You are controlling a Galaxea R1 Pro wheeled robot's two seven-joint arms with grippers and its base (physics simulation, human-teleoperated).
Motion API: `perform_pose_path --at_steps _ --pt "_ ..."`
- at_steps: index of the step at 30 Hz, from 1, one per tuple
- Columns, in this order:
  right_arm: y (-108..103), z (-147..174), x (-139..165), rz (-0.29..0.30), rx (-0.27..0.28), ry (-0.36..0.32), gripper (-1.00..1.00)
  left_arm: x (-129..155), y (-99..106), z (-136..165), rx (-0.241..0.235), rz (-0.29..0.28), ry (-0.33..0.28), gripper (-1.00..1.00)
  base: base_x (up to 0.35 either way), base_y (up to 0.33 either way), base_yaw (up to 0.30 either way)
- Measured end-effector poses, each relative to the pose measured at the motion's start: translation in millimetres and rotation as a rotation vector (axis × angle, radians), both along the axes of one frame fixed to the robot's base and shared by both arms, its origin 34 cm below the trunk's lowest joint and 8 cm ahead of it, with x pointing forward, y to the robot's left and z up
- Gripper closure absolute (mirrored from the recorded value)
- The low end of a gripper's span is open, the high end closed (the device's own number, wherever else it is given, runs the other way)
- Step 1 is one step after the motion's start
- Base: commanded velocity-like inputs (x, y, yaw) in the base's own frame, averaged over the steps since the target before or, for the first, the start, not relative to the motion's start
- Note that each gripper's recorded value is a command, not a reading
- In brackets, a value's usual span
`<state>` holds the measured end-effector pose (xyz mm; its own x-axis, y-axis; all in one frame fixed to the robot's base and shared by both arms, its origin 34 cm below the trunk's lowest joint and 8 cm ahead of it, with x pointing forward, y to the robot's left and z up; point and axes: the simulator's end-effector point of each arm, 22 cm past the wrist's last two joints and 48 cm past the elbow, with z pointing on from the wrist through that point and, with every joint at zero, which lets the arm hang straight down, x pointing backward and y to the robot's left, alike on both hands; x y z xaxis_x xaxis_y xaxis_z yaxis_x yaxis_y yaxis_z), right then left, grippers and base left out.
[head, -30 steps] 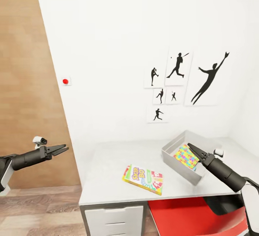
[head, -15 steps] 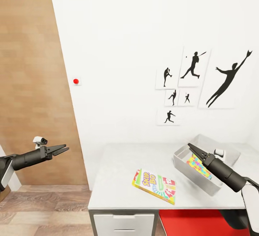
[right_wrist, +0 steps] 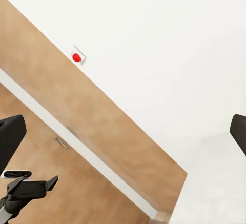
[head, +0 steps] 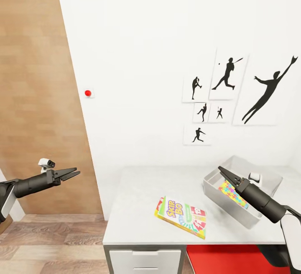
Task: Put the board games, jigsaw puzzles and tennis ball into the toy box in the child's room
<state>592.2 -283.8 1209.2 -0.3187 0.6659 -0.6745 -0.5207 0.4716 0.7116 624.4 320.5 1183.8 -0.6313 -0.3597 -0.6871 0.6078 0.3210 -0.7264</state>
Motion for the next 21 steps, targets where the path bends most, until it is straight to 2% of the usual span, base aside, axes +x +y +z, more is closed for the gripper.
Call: perform_pose_path --at_steps 7,11,13,15,16,21 --pt "0 -2 2 -0.008 -0.002 0.007 -1.00 0 0 0 -0.001 -0.001 0.000 -1.00 0.004 0.000 0.000" --pt "-3 -17 11 -0.054 -0.037 0.068 -1.00 0 -2 0 -0.002 -0.003 0.000 -1.00 0.000 0.000 0.000" --pt "3 -42 22 -0.088 -0.113 0.156 -1.00 0 -2 -1 -0.001 -0.002 0.000 -1.00 0.000 0.000 0.000" --pt "10 -55 26 -0.097 -0.156 0.200 -1.00 0 -2 -1 -0.001 -0.002 0.000 -1.00 0.000 0.000 0.000" --pt "18 -67 29 -0.101 -0.197 0.238 -1.00 0 -2 -1 -0.001 -0.002 0.000 -1.00 0.000 0.000 0.000" --pt "38 -97 35 -0.110 -0.302 0.332 -1.00 0 -2 -1 0.000 -0.002 0.000 -1.00 0.000 0.000 0.000"
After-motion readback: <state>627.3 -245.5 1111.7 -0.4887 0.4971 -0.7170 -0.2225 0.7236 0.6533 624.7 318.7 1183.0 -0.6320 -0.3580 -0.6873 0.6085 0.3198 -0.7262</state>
